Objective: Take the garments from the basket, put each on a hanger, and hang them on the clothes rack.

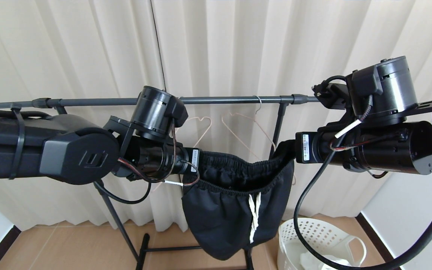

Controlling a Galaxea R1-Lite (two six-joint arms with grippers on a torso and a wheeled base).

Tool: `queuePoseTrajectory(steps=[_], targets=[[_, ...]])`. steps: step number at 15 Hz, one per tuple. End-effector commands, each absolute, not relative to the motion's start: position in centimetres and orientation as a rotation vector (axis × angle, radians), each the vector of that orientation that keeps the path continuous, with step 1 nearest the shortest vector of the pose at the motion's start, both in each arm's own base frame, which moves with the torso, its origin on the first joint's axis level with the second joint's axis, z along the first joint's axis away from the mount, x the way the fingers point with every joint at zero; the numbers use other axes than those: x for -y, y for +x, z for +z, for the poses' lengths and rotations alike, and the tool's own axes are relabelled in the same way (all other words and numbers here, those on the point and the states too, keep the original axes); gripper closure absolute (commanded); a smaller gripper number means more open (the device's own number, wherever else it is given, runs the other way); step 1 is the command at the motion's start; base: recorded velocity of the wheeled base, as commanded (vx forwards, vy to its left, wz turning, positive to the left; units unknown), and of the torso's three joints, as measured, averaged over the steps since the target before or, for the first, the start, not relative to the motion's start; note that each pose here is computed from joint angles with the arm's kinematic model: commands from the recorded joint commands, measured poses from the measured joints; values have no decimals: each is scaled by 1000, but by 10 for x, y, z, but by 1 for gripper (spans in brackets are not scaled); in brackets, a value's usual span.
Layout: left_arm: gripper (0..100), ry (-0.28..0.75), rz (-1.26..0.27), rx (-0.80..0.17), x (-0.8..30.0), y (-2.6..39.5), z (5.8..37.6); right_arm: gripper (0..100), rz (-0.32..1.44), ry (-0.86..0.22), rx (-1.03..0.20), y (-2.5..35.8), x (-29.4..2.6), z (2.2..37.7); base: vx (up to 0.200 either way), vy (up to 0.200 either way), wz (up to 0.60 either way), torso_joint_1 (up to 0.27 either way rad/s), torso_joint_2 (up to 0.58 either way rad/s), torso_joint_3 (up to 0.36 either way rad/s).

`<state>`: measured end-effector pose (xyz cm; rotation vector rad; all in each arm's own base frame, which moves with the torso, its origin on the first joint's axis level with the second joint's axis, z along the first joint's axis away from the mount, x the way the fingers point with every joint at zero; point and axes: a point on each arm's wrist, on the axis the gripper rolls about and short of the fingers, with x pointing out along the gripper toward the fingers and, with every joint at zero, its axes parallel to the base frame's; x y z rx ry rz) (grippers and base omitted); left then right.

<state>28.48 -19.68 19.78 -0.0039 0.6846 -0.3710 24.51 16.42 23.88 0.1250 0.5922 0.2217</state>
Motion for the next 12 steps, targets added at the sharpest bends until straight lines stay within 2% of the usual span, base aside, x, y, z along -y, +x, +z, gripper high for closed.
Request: queuePoseTrajectory(steps=[1,2,3,8,12], targets=[[100,0,-370,-693,197,284,196,100,219,120,-604,248,-166,235,0,0,0,0,0,0],[100,1,-370,-696,196,283,195,100,218,120,-606,249,-167,234,0,0,0,0,0,0],[0,4,-370,-698,194,281,195,100,219,122,-600,250,-167,234,0,0,0,0,0,0],[0,68,-393,-709,180,264,193,100,199,128,-595,259,-166,231,0,0,0,0,0,0],[0,54,-346,-707,168,274,192,100,198,128,-594,258,-165,232,0,0,0,0,0,0]])
